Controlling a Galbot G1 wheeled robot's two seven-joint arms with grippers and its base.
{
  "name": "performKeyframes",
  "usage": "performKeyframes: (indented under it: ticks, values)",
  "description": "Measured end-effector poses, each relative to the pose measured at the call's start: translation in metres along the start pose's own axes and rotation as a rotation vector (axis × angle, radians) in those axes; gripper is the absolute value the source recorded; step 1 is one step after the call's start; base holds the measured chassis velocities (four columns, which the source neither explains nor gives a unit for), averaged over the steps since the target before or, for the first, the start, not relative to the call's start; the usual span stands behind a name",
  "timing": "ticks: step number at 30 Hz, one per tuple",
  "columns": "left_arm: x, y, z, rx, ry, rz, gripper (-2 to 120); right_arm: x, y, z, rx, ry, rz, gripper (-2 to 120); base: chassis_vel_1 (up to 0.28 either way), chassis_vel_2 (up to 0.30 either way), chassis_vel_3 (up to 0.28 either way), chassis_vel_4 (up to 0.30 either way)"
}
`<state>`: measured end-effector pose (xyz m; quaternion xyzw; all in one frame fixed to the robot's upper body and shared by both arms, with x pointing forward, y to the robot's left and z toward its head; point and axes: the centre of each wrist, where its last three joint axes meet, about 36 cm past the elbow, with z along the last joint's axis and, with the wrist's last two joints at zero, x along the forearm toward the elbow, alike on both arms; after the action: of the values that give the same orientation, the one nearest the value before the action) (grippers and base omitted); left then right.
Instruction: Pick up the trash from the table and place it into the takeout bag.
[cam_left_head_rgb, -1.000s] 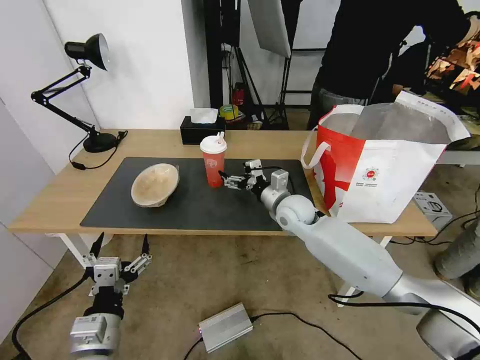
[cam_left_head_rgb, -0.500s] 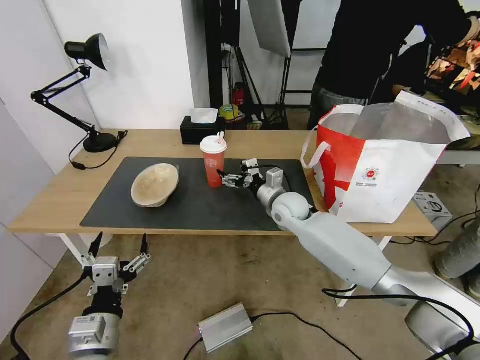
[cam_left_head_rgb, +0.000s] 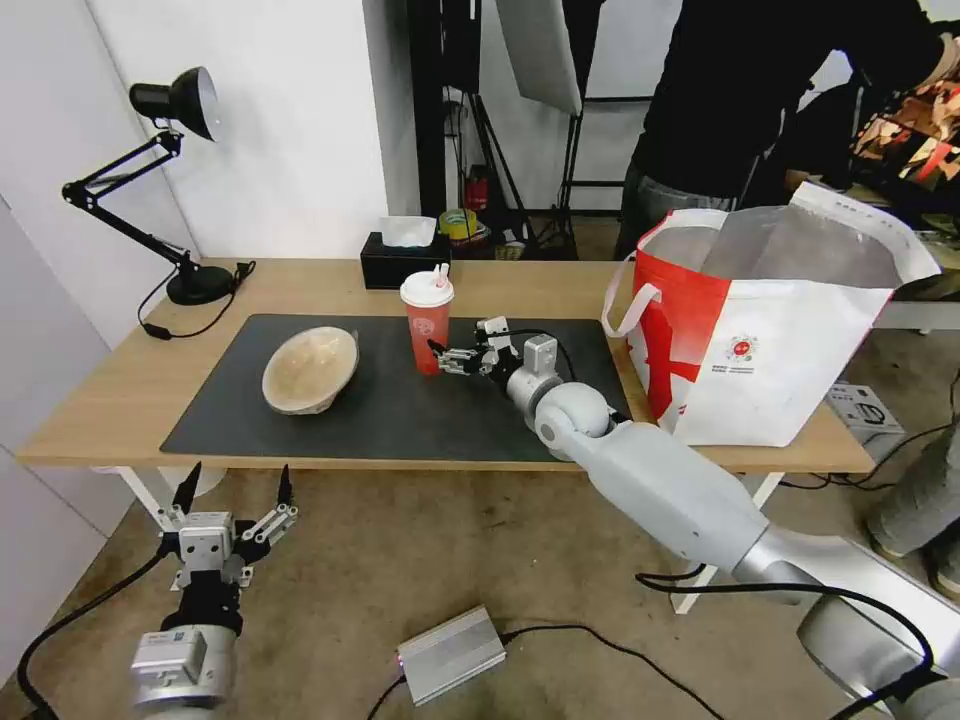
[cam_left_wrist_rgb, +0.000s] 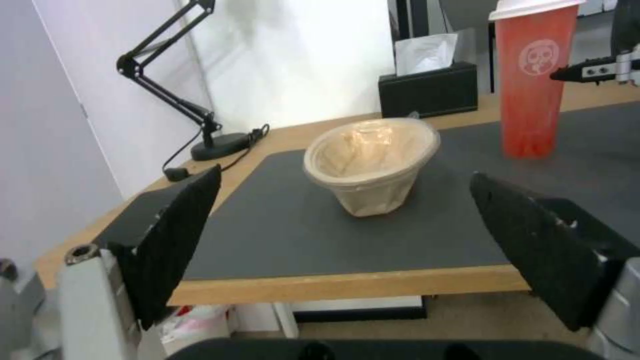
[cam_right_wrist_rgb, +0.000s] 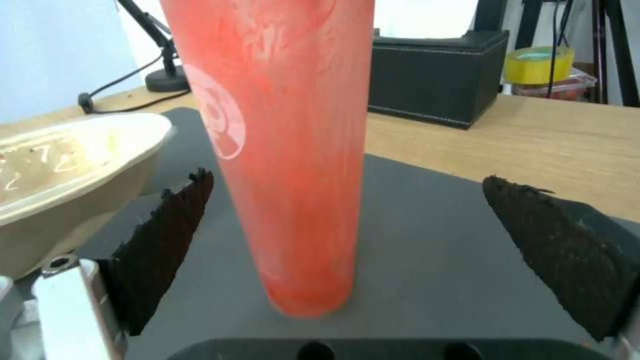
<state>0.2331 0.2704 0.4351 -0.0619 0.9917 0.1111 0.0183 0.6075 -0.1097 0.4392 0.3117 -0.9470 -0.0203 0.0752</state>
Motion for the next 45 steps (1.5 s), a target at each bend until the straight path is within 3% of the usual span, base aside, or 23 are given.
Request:
performKeyframes:
  ticks: [45]
  values:
    - [0.001, 0.003, 0.001, -0.004, -0.010, -0.007, 100, -0.031, 0.004, 0.006, 0.004, 0.006, -0.013, 100, 0.000, 0.000, 0.000, 0.000]
